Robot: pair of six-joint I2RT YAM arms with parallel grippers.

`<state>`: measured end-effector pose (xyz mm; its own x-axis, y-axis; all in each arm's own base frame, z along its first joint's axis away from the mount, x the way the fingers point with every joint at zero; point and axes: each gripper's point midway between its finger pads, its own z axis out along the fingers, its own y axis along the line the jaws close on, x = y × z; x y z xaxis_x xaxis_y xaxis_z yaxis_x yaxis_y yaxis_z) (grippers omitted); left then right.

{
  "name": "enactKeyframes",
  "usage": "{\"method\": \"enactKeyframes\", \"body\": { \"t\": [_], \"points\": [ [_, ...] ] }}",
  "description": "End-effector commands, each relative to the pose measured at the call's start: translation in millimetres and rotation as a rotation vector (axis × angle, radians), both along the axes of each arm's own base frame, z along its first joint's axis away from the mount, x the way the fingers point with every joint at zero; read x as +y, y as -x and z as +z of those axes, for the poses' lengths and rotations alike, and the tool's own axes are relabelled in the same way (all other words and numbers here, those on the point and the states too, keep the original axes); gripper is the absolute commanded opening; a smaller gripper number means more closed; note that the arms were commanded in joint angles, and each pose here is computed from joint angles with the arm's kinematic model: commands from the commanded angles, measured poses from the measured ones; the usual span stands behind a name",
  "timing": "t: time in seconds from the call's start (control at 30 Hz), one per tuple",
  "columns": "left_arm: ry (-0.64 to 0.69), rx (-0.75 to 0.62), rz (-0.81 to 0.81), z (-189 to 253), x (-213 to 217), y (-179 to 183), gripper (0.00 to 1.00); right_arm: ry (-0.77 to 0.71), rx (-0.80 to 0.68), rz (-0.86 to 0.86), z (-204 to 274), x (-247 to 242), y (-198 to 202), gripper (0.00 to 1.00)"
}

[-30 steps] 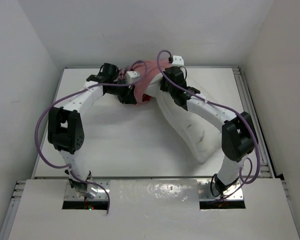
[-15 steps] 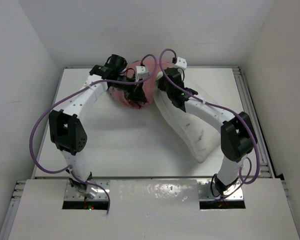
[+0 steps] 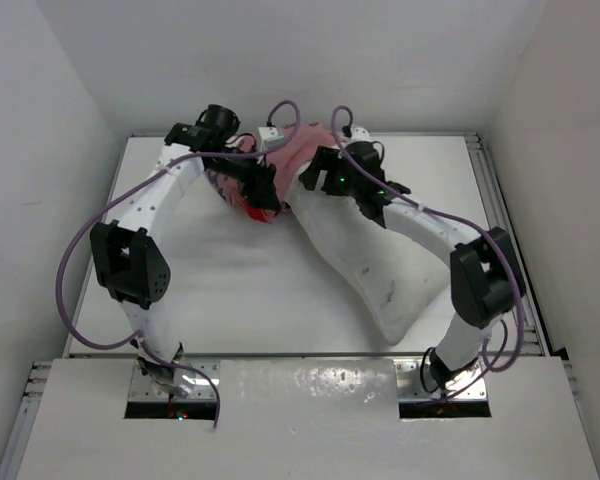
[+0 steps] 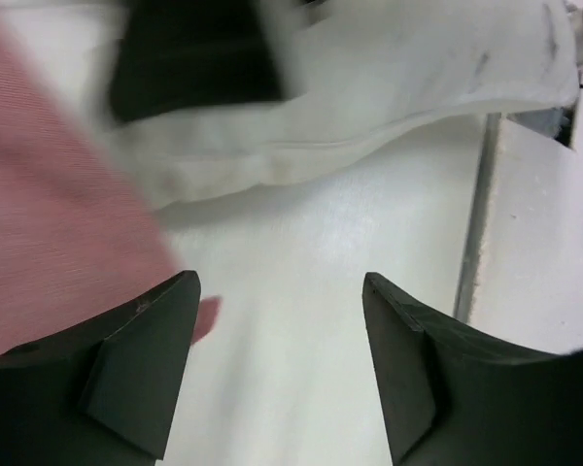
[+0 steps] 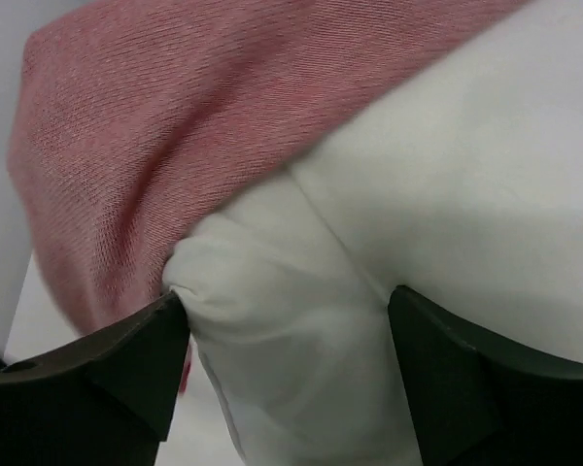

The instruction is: Put the pillow into the pillowcase

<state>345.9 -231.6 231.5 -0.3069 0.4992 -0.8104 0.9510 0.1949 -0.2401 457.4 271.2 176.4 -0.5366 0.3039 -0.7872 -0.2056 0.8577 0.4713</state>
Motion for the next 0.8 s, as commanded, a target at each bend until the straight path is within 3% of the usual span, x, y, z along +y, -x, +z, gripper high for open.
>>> {"method": "enactKeyframes", "body": {
  "t": [0.0, 0.1, 0.13, 0.17, 0.2, 0.23, 0.27, 0.3, 0.37, 0.4, 0.43, 0.47, 0.6, 0.77],
  "points": [
    [0.014, -0.161, 0.052, 60.9, 24.1, -2.2, 0.67, -0.014, 0.025, 0.089, 19.4, -32.7, 32.0, 0.82],
    [0.039, -0.258, 0.114, 86.4, 20.8, -18.5, 0.71, 0.051, 0.056, 0.065, 26.3, -64.9, 44.1, 0.76],
    [0.052, -0.332, 0.165, 95.9, 15.7, -41.3, 0.71, 0.064, 0.057, 0.073, 29.1, -70.2, 45.9, 0.67],
    [0.053, -0.295, 0.250, 95.2, 11.2, -52.6, 0.71, 0.090, 0.037, 0.087, 36.8, -75.1, 49.2, 0.33],
    [-0.004, -0.364, 0.375, 89.4, 7.4, -86.4, 0.71, 0.103, 0.049, 0.077, 37.8, -83.2, 50.3, 0.18],
    [-0.030, -0.370, 0.470, 84.7, 7.8, -102.1, 0.71, 0.107, 0.050, 0.066, 38.8, -88.1, 50.0, 0.10],
    [-0.061, -0.364, 0.614, 79.5, 13.4, -120.0, 0.71, 0.106, 0.049, 0.047, 41.1, -94.8, 48.5, 0.09],
    [-0.041, -0.390, 0.620, 78.5, -1.1, -130.9, 0.71, 0.104, 0.058, 0.011, 39.9, -106.6, 44.4, 0.18],
    [-0.042, -0.415, 0.637, 76.2, -11.8, -139.4, 0.71, 0.099, 0.078, -0.034, 36.2, -120.1, 36.3, 0.58],
    [-0.038, -0.434, 0.630, 73.3, -26.8, -144.8, 0.71, 0.101, 0.090, -0.059, 32.9, -131.2, 31.2, 0.84],
    [-0.079, -0.460, 0.642, 62.7, -34.3, -149.0, 0.71, 0.128, 0.114, -0.078, 24.3, -138.5, 24.7, 0.93],
    [-0.095, -0.480, 0.663, 60.0, -36.9, -152.5, 0.71, 0.144, 0.121, -0.098, 21.9, -144.7, 20.6, 0.99],
    [-0.174, -0.570, 0.693, 40.2, -46.7, -161.8, 0.71, 0.224, 0.186, -0.077, -11.1, -152.2, 9.1, 0.99],
    [-0.276, -0.593, 0.652, -4.3, -48.7, -158.2, 0.71, 0.228, 0.308, 0.066, -60.1, -123.1, 24.0, 0.99]
  ]
}}
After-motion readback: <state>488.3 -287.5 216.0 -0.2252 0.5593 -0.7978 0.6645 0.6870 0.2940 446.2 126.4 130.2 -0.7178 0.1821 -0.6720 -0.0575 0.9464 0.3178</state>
